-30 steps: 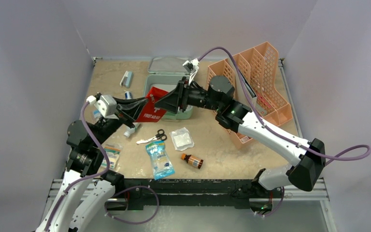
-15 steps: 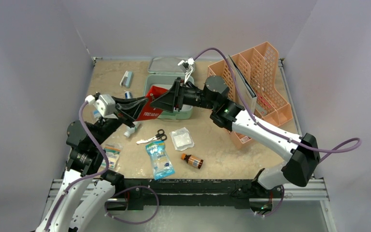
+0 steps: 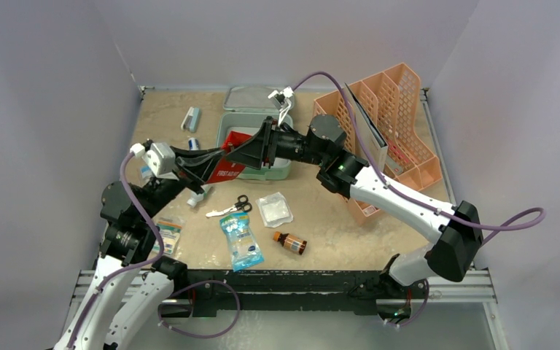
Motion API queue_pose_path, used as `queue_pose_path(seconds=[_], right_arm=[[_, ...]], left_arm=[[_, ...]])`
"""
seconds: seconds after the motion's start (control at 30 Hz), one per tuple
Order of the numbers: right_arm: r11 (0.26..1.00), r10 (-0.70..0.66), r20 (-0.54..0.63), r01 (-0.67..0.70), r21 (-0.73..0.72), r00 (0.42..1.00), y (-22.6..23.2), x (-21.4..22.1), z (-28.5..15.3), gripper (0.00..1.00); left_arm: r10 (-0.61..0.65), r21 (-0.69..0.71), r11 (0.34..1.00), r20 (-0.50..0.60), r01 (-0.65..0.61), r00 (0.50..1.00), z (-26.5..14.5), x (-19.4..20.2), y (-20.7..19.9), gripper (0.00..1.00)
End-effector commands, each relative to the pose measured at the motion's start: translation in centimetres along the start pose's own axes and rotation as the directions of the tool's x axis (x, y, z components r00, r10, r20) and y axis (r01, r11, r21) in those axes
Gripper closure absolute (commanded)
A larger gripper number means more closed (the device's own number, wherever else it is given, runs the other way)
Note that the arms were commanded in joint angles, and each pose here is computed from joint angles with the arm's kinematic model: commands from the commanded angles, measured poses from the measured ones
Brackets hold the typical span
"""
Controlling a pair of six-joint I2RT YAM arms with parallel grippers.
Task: Organize the medicine kit
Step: Zip the medicine pouch.
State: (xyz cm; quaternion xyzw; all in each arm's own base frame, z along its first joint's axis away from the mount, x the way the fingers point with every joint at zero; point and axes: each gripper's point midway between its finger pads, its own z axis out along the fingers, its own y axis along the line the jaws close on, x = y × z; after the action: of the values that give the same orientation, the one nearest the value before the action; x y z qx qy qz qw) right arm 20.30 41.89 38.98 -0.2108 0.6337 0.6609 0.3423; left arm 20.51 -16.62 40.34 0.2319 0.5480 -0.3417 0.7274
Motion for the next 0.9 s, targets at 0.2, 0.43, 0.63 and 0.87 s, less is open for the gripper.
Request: queue_pose_path(seconds=[0.2,0.43,0.63,0.87], right_arm=[[0.995,-0.056,0.083,0.063,-0.083,0.995,3.8,-2.8,-0.5,0.63],[0.994,-0.071,0.104,0.079,-0.074,0.992,3.6,-2.8,-0.9,0.84],[0.990,-0.054,0.090,0.066,-0.128,0.994,4.3,-2.3,-1.0,0.78],[0.995,-0.069,0.087,0.075,-0.073,0.994,3.9,-2.6,-1.1,1.00]], left_arm=[[0.025,0.049,0.998,0.057,-0.028,0.998,-0.2,-1.4,-1.1,1.00],[0.035,0.070,0.997,0.057,-0.039,0.998,-0.3,-1.2,-1.4,1.00],[0.028,0.095,0.995,0.044,-0.032,0.999,0.0,-0.9,-1.6,1.00],[0.010,0.104,0.994,0.046,-0.015,0.999,0.2,-1.0,-1.7,1.00]])
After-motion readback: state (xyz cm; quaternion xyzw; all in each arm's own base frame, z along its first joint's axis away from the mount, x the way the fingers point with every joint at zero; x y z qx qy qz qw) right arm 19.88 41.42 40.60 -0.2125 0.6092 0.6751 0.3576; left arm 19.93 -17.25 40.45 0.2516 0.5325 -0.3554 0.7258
